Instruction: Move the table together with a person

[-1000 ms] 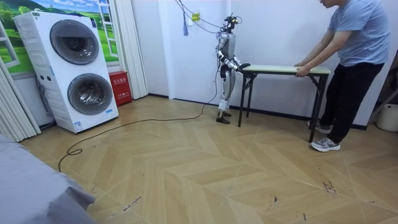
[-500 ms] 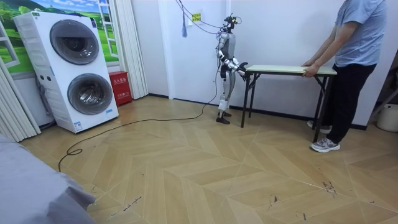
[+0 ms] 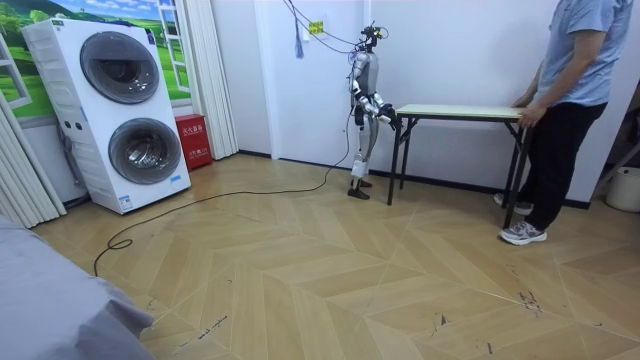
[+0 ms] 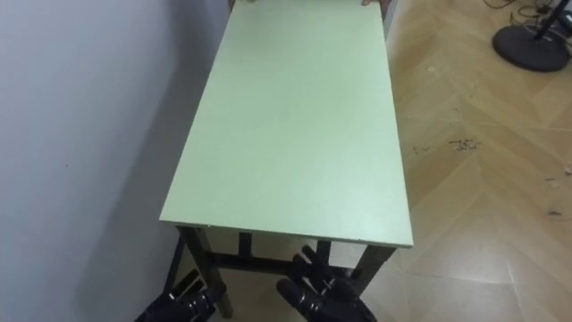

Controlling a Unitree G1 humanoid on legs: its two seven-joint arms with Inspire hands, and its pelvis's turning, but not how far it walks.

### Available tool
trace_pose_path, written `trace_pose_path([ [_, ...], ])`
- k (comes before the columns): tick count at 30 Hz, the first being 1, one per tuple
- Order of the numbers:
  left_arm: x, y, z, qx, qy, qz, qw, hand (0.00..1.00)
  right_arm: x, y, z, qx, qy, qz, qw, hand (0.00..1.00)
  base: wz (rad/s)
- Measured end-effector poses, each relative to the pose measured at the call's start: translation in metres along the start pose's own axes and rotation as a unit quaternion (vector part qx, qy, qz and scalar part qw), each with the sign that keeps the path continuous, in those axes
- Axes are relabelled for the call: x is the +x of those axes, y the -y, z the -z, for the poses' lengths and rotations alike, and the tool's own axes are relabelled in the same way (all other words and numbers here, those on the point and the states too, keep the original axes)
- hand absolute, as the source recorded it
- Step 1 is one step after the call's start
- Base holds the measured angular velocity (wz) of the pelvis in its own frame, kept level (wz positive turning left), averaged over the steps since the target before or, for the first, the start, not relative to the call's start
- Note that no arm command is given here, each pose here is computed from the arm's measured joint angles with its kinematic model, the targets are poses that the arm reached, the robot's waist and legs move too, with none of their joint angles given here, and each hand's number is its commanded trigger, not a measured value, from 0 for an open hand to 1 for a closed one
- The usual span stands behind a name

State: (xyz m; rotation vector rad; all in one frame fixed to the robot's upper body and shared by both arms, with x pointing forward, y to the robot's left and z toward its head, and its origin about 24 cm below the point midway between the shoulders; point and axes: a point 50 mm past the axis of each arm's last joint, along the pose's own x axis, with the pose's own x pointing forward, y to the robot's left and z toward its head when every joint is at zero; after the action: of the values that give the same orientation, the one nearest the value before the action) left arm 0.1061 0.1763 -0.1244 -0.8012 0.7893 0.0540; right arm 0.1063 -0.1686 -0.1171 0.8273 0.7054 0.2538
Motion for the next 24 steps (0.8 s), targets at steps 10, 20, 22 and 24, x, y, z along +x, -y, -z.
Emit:
trace_pose_path([
  [10,-0.022,-0.058,0.017,0.052,-0.048,-0.148,0.986,0.0,-0.036,0.054,0.019,0.012,-0.04,0.184,0.982,0.0,0.01],
  [20,-0.05,-0.091,0.048,0.049,-0.101,-0.298,0.948,0.0,-0.072,0.08,0.054,0.04,-0.1,0.378,0.92,0.0,0.02],
  [22,-0.047,-0.089,0.046,0.065,-0.104,-0.301,0.946,0.0,-0.069,0.08,0.053,0.031,-0.106,0.388,0.915,0.0,0.0],
  [24,-0.044,-0.088,0.046,0.083,-0.109,-0.309,0.941,0.0,-0.063,0.08,0.051,0.018,-0.117,0.397,0.91,0.0,0.0],
])
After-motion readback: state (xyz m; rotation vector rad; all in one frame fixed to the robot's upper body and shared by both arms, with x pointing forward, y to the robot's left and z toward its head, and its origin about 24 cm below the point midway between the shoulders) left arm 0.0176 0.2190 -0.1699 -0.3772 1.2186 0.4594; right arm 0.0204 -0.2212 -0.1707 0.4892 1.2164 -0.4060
